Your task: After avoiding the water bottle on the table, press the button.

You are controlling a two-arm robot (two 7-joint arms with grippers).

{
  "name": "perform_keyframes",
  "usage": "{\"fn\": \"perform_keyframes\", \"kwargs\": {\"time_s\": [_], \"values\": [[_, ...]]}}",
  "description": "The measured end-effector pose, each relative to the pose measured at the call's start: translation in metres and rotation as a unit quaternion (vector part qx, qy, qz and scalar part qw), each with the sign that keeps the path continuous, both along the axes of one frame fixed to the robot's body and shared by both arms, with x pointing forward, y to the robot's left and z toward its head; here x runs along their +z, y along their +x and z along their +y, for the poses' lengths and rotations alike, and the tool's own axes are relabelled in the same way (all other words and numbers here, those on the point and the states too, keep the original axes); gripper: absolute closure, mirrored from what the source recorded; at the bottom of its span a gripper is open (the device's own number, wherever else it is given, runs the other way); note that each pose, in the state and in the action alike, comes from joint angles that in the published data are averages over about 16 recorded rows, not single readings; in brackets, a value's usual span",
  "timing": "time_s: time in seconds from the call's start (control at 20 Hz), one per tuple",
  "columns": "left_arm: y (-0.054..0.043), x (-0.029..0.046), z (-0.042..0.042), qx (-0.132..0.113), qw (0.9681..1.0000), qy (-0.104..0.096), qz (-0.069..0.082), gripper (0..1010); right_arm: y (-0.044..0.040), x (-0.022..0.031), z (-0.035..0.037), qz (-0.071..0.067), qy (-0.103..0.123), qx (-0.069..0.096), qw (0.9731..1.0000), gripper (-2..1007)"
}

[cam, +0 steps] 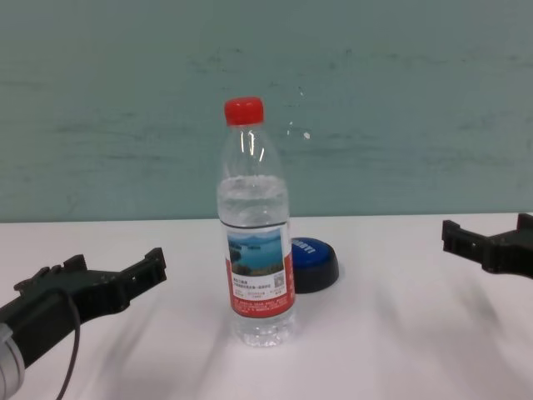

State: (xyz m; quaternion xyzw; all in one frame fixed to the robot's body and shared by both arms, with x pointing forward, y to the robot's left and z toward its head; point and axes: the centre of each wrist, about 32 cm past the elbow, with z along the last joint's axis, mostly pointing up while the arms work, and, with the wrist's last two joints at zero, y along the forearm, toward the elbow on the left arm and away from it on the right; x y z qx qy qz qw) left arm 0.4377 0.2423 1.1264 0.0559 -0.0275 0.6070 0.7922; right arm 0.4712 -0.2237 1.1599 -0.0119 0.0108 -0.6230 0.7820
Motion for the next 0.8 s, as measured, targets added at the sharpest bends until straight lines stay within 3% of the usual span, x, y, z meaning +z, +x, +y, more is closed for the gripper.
{"fn": "perform_keyframes", "kwargs": {"time_s": [0.8], "values": [[0.0000, 0.0000, 0.0000, 0.000, 1.0000, 0.000, 0.000, 6, 0.0000, -0.0002, 0.0000, 0.000, -0.002, 0.000, 1.0000, 2]]}}
